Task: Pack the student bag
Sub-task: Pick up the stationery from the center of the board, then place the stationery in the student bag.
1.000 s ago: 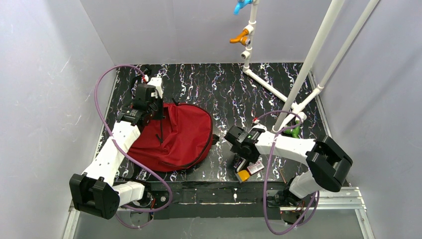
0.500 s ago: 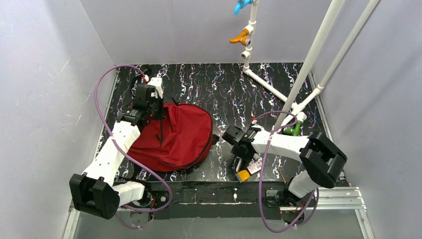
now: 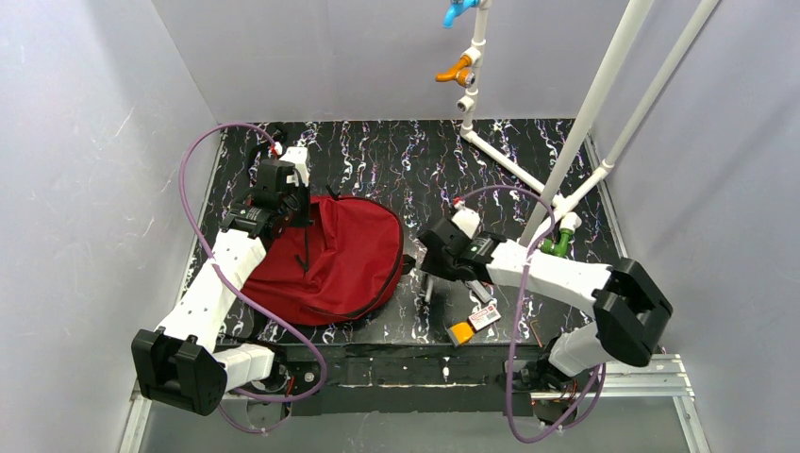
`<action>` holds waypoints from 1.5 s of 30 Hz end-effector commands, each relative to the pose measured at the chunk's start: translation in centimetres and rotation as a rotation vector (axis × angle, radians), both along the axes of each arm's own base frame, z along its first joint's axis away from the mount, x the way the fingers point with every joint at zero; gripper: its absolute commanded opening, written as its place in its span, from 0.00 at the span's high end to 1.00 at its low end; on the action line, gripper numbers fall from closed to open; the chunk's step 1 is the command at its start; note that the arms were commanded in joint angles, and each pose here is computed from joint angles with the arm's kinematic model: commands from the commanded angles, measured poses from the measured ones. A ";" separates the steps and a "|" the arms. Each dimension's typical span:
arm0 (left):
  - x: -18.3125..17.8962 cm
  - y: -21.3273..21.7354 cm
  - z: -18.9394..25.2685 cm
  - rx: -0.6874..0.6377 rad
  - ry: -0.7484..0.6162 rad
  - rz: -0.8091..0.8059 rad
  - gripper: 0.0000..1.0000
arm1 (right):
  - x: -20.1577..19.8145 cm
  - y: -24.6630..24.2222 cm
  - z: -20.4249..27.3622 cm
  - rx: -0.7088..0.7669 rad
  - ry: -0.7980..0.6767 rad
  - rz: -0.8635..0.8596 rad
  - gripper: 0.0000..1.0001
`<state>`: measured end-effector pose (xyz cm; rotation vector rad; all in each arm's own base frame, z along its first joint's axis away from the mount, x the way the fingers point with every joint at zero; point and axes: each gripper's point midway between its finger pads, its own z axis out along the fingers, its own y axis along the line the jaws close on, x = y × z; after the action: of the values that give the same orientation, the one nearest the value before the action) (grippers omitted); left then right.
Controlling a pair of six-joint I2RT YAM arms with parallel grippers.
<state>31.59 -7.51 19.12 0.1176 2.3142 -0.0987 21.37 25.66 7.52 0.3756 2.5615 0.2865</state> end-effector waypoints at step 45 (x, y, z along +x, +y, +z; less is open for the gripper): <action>-0.6 -0.3 2.1 -0.047 -0.082 -0.017 1.00 | 6.5 28.0 10.0 0.868 -0.319 0.656 0.32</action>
<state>31.30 -7.60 19.95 0.1175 2.2716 -0.1227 28.78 54.61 15.55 -0.1633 2.0521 1.5764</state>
